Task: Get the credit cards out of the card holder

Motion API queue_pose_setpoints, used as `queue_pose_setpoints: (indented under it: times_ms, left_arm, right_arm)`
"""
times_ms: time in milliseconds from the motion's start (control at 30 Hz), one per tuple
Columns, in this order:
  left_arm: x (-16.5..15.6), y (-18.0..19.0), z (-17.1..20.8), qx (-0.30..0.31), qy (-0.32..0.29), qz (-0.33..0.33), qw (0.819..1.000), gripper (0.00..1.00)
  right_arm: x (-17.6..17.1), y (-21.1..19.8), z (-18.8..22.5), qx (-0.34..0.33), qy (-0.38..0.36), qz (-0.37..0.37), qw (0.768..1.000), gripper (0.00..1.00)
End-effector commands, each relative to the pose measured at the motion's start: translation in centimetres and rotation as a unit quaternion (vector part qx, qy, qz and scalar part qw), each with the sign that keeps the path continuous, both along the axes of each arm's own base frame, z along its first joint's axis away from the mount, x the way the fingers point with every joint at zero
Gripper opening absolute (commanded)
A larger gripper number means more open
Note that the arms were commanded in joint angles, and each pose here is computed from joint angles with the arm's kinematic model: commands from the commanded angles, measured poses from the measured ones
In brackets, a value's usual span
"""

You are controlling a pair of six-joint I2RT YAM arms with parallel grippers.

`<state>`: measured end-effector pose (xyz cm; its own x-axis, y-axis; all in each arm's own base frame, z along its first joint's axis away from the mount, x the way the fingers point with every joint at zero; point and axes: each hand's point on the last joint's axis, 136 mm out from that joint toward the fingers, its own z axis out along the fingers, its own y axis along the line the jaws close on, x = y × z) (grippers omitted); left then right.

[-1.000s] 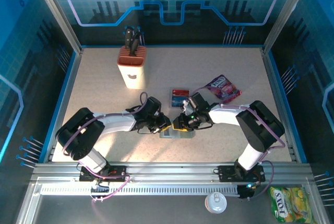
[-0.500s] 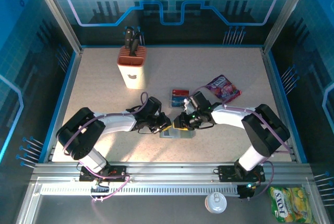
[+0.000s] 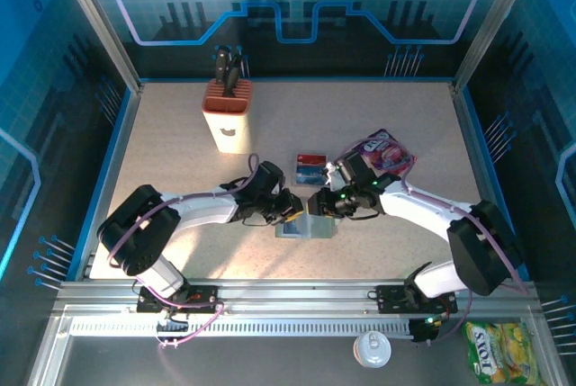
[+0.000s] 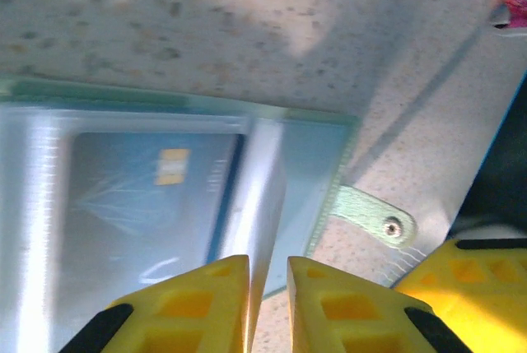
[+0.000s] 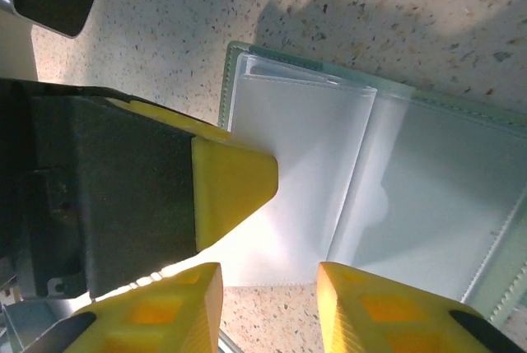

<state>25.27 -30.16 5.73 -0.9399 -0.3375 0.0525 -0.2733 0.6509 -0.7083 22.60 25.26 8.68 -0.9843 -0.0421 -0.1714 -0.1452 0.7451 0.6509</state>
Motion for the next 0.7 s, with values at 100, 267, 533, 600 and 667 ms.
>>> queue_pose_setpoints:
  times_ms: [100,267,533,600,667]
  left_arm:
    - [-0.1,-1.9,0.5,-0.007,0.01,-0.025,1.0,0.24]
    - [0.1,-3.2,0.6,-0.016,0.009,-0.037,0.999,0.38]
    - [0.5,-5.1,0.2,-0.024,0.013,-0.054,0.998,0.43]
    - [0.6,-5.2,0.2,-0.025,0.013,-0.055,0.998,0.43]
    - [0.6,-5.2,0.1,-0.024,0.012,-0.054,0.998,0.43]
  right_arm:
    - [0.0,-1.5,1.0,-0.008,-0.01,-0.013,1.0,0.37]
    - [-0.3,-2.4,1.5,-0.011,-0.018,-0.021,1.0,0.37]
    - [-0.7,-3.5,2.1,-0.015,-0.023,-0.031,0.999,0.37]
    - [-0.8,-3.6,2.3,-0.013,-0.025,-0.033,0.999,0.37]
    - [-0.9,-3.6,2.2,-0.013,-0.024,-0.033,0.999,0.38]
